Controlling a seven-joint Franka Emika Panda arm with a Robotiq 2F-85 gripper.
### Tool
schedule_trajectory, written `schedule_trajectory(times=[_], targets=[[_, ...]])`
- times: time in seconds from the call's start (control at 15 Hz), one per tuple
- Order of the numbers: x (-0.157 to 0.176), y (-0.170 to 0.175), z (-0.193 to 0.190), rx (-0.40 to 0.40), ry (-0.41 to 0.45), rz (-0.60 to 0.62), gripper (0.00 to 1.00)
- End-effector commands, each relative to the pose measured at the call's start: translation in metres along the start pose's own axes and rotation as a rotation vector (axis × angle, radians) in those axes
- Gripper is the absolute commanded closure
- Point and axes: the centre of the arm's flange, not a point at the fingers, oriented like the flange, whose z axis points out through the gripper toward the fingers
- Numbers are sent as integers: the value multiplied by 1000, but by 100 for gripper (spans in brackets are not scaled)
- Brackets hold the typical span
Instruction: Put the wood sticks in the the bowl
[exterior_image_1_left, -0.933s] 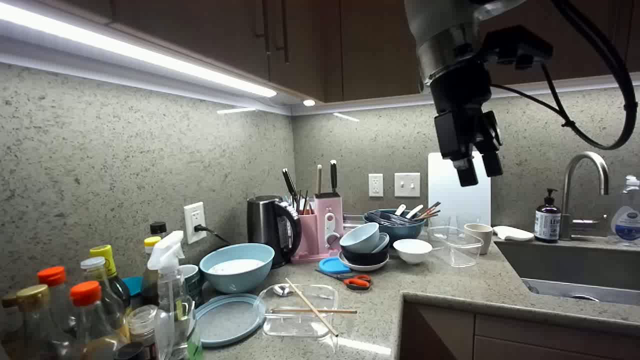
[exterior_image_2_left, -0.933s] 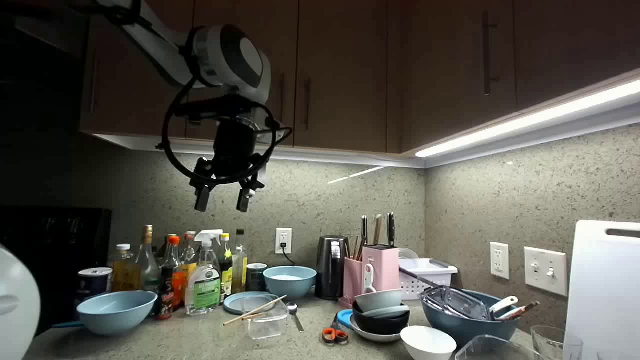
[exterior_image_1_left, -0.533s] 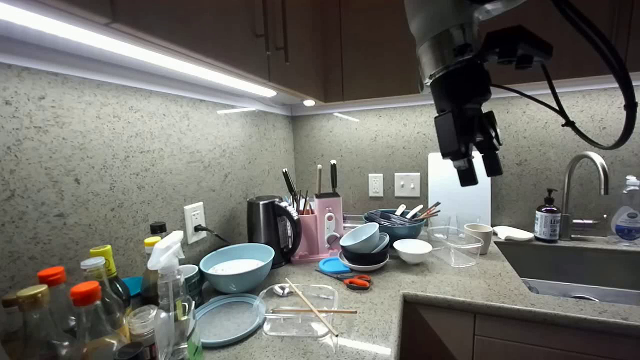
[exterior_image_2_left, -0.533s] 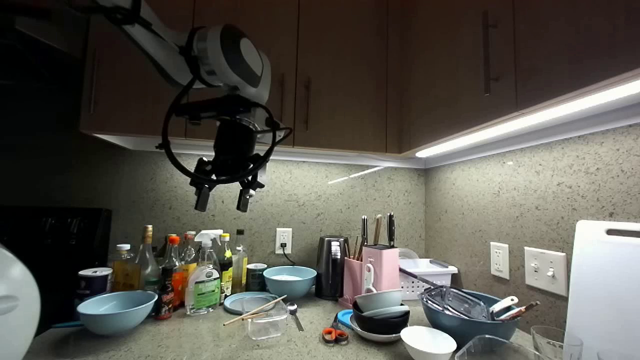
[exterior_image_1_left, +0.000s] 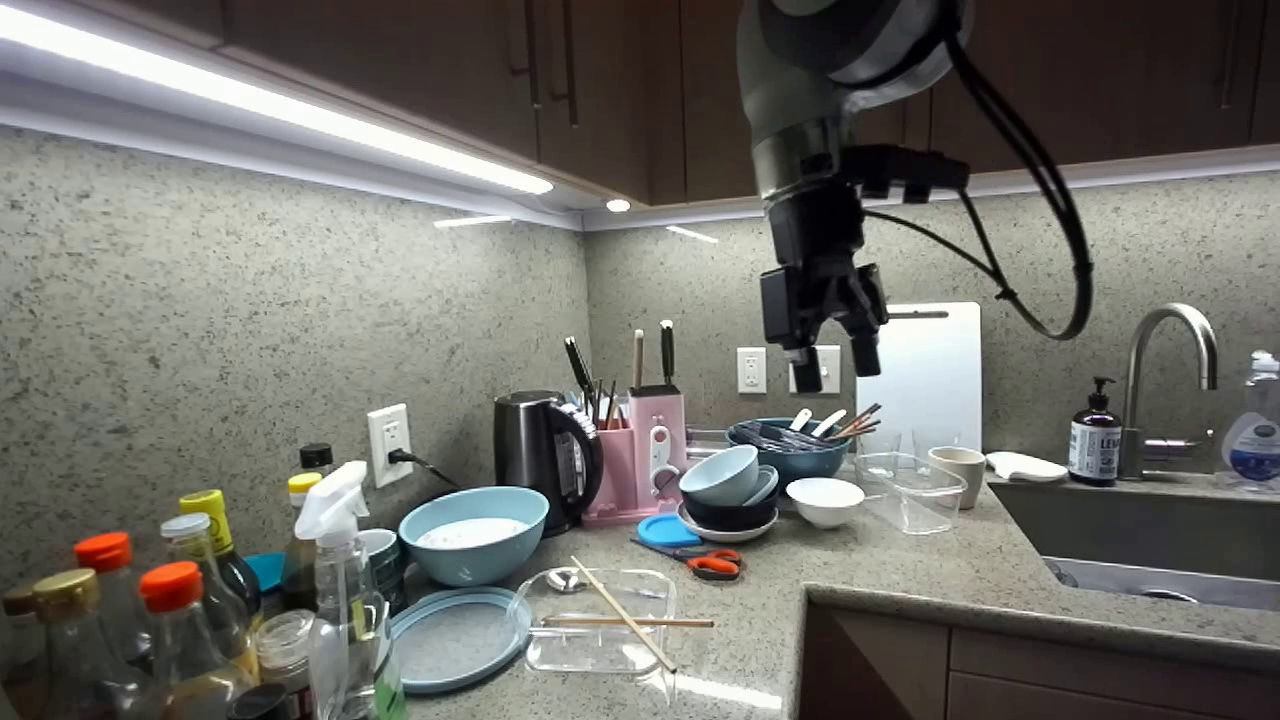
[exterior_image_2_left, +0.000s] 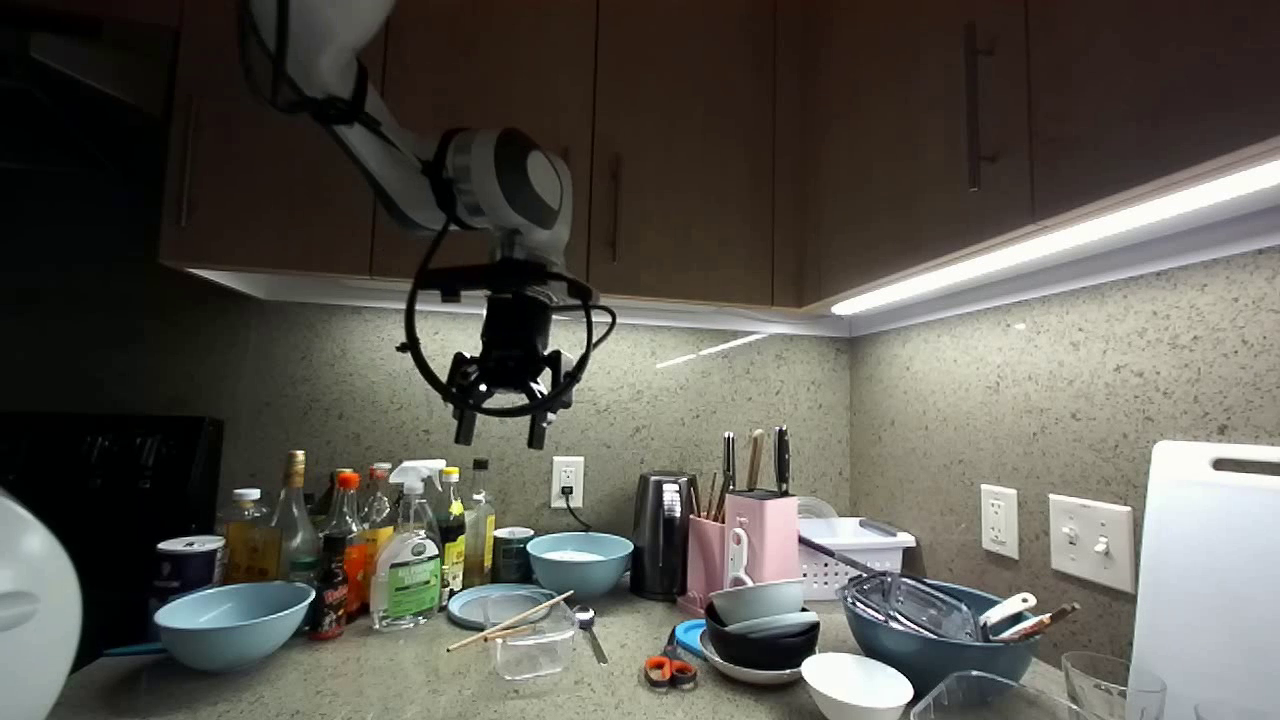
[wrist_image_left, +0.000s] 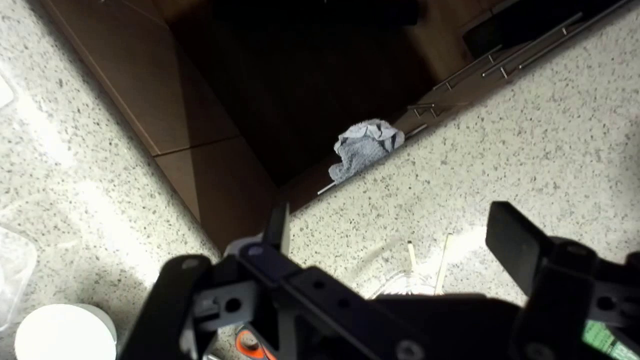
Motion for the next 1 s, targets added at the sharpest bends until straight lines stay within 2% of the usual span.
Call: schedule_trajectory(times=[0.0, 0.13, 0.2, 0.27, 0.47, 0.73, 0.8, 0.93], targets=[[76, -7, 4, 15, -29, 30, 0], [102, -6, 11, 18, -61, 42, 0], [110, -3, 16, -7, -86, 41, 0], [84, -3, 24, 17, -50, 19, 0], [106, -1, 32, 20, -80, 24, 0], [107, -1, 28, 20, -78, 23, 0], [110, -3, 31, 10, -93, 22, 0], [130, -11, 47, 38, -161, 44, 0]])
